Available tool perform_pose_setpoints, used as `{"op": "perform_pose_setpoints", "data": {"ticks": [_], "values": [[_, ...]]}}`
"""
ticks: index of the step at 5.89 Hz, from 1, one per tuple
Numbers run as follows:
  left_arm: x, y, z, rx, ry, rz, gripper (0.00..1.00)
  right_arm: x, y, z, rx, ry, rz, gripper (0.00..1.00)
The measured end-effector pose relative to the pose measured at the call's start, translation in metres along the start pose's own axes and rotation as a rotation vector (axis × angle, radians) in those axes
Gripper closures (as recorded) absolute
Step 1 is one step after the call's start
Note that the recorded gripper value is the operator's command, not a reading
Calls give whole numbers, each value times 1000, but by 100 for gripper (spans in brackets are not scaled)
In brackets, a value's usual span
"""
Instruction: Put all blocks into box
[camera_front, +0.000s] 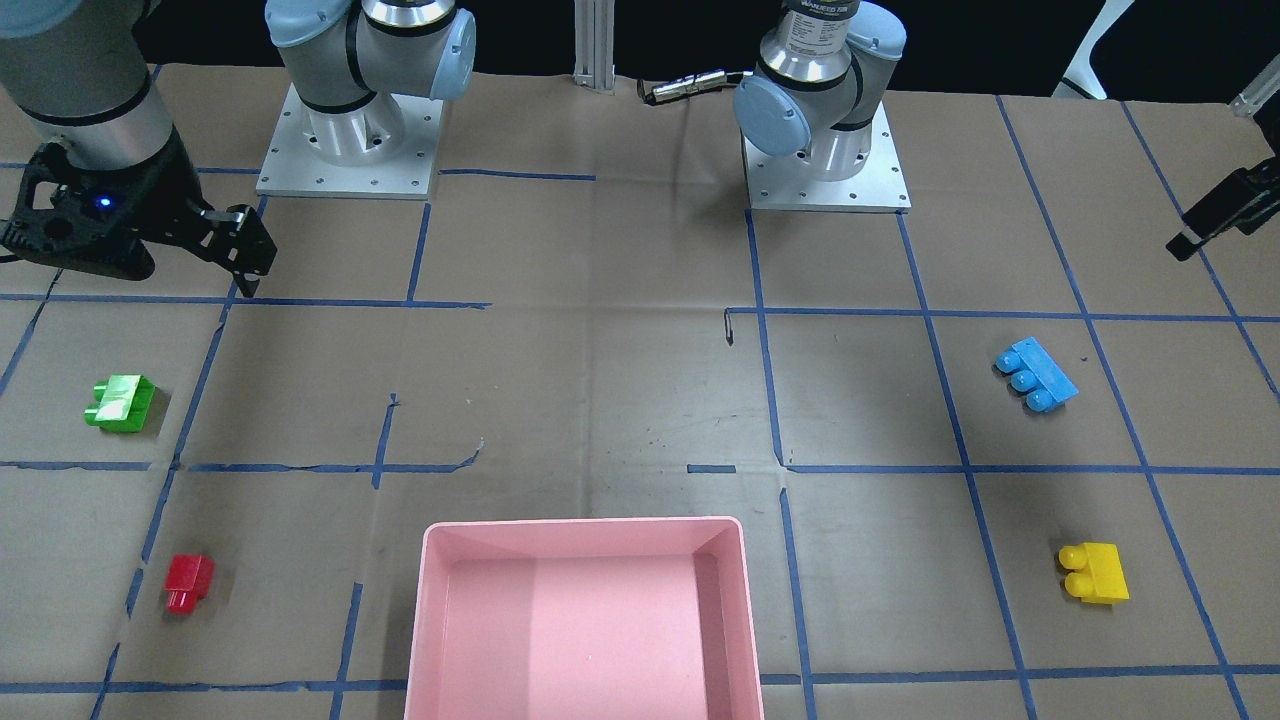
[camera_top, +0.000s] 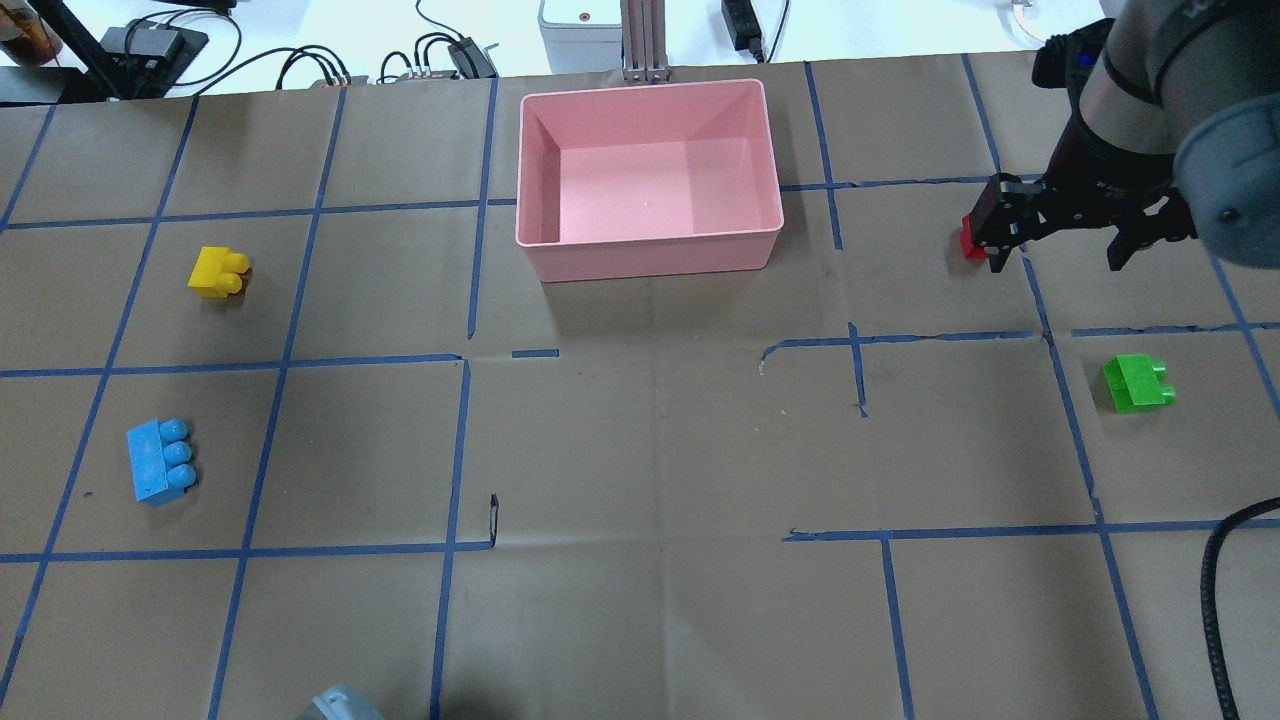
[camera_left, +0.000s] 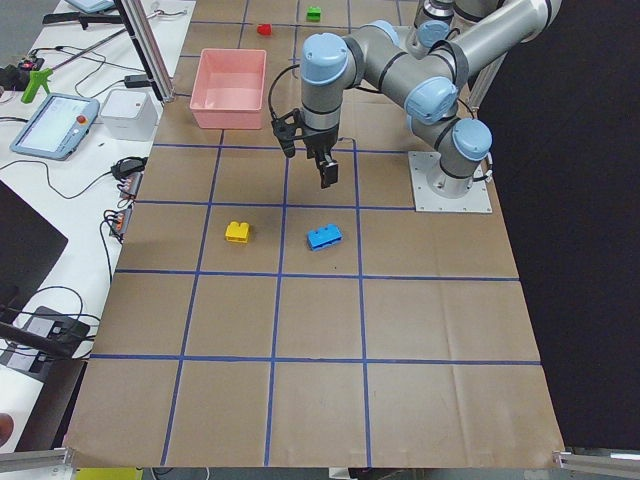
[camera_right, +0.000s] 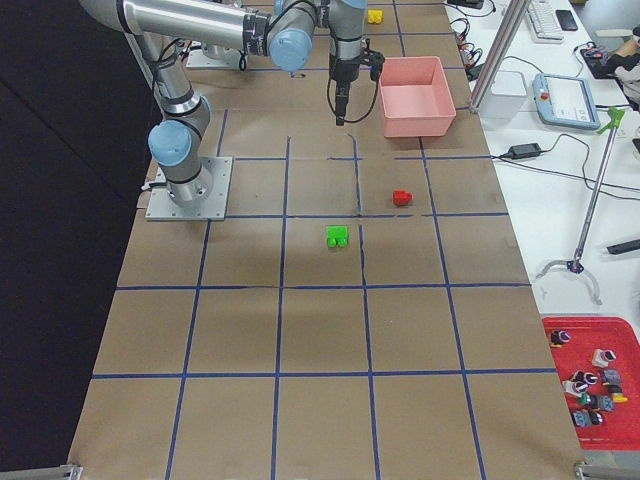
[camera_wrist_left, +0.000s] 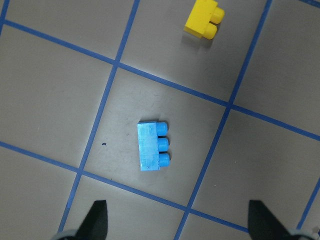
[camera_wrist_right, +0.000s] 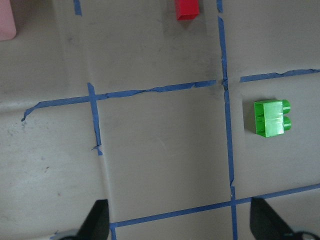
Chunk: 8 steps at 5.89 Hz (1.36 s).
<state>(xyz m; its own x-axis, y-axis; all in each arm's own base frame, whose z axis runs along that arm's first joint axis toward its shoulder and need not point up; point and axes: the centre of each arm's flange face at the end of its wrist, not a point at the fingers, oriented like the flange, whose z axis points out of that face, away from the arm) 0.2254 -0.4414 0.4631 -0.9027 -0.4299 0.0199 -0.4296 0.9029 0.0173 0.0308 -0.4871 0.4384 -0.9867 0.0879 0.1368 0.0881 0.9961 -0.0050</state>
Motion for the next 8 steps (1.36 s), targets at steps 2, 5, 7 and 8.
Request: {"op": "perform_pose_setpoints", "data": {"ticks": [2,5,7,8], "values": [[-2,3,46,-44,14,-76,1,80,-3,28,0,6,-56,1],[-8,-12,162,32,-13,-76,1,184,25,119,92,-75,-2,2],[-10,-20,213,-3,-3,-71,1,185,37,157,72,-137,35,2],[-11,-23,233,-28,4,-66,1,185,35,177,55,-151,36,2]]}}
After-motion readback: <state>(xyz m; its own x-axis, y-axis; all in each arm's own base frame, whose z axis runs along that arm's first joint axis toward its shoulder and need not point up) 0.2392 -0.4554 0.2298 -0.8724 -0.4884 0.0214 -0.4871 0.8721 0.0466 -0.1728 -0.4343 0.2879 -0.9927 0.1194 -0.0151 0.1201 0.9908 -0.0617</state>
